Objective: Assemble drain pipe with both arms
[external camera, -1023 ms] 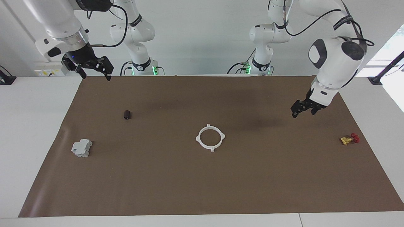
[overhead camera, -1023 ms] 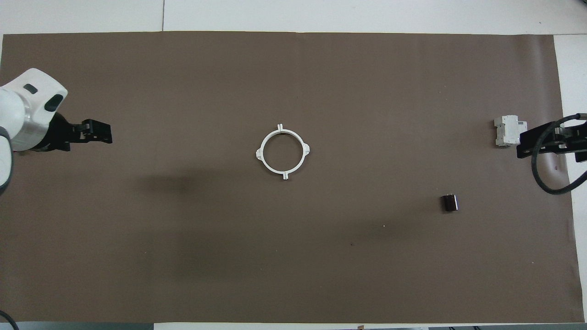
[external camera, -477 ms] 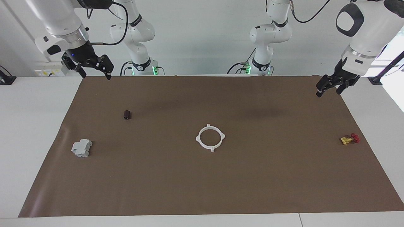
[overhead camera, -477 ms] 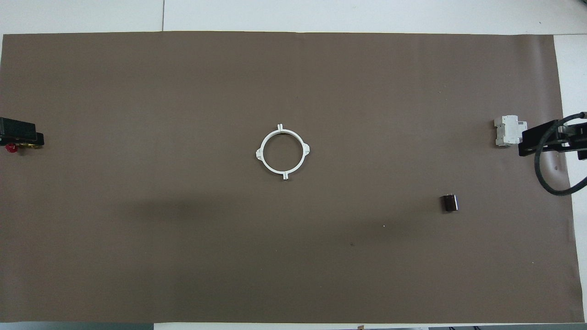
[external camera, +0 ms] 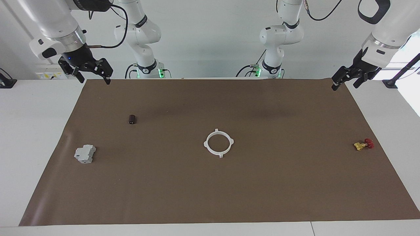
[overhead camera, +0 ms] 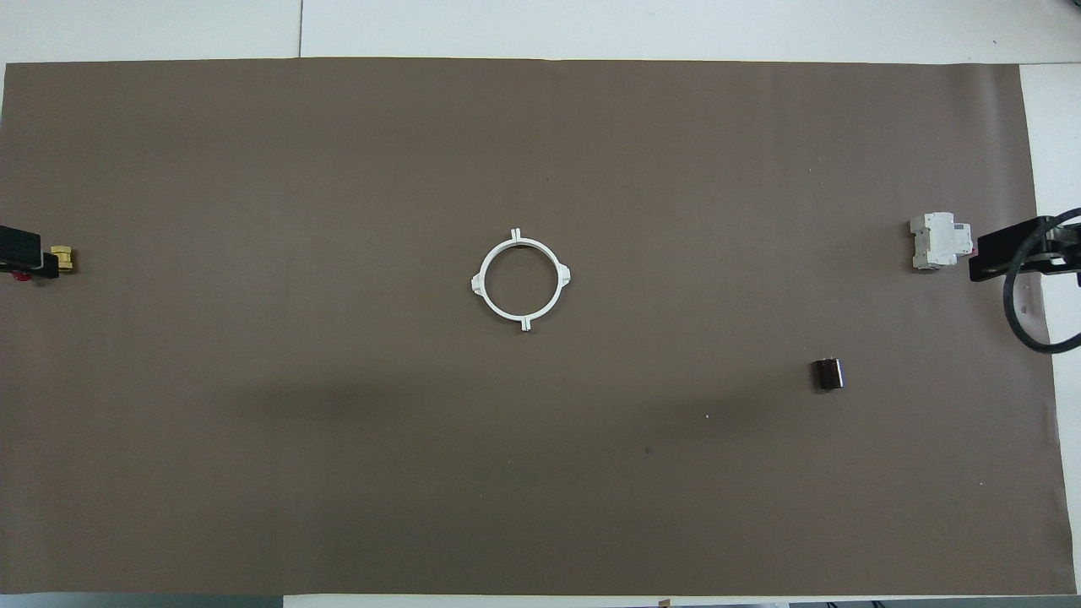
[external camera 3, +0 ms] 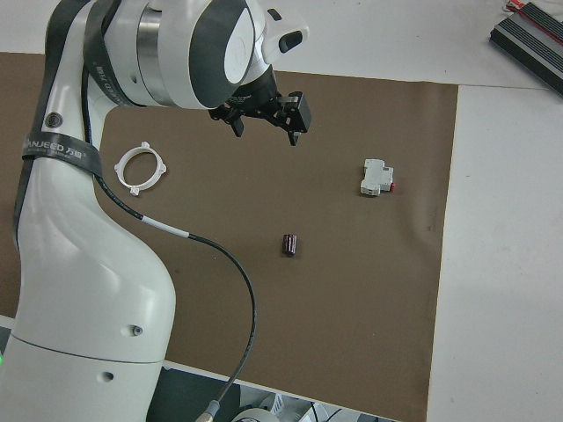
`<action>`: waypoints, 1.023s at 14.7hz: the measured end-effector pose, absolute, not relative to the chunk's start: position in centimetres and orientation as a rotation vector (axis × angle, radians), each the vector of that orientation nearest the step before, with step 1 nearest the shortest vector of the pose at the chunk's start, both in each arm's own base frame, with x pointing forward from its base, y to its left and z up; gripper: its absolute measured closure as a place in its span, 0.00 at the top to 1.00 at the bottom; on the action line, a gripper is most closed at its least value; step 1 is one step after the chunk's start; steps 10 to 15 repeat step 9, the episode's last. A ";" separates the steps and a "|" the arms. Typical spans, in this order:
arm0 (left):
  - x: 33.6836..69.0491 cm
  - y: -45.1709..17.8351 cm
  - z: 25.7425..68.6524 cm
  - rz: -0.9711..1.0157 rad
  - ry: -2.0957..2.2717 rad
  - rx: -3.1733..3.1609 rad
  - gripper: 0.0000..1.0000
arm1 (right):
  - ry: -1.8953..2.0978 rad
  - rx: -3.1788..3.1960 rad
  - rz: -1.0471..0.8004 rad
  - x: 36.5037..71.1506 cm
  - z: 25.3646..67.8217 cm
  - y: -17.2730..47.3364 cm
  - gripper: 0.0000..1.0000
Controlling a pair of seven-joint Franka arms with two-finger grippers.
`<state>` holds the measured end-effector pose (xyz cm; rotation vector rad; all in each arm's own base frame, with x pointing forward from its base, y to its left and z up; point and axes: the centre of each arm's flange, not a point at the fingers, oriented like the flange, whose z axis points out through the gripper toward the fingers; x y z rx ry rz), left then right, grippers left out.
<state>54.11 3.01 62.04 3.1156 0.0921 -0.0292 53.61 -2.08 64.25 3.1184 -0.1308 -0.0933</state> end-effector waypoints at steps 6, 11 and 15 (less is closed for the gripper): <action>54.9 2.5 60.5 -0.080 0.067 3.115 1.00 | -0.130 3.118 -0.095 53.6 64.2 -2.1 1.00; 55.1 2.4 60.4 -0.071 0.036 3.116 1.00 | -0.130 3.119 -0.095 53.6 64.2 -2.1 1.00; 55.1 2.4 60.4 -0.071 0.036 3.116 1.00 | -0.130 3.119 -0.095 53.6 64.2 -2.1 1.00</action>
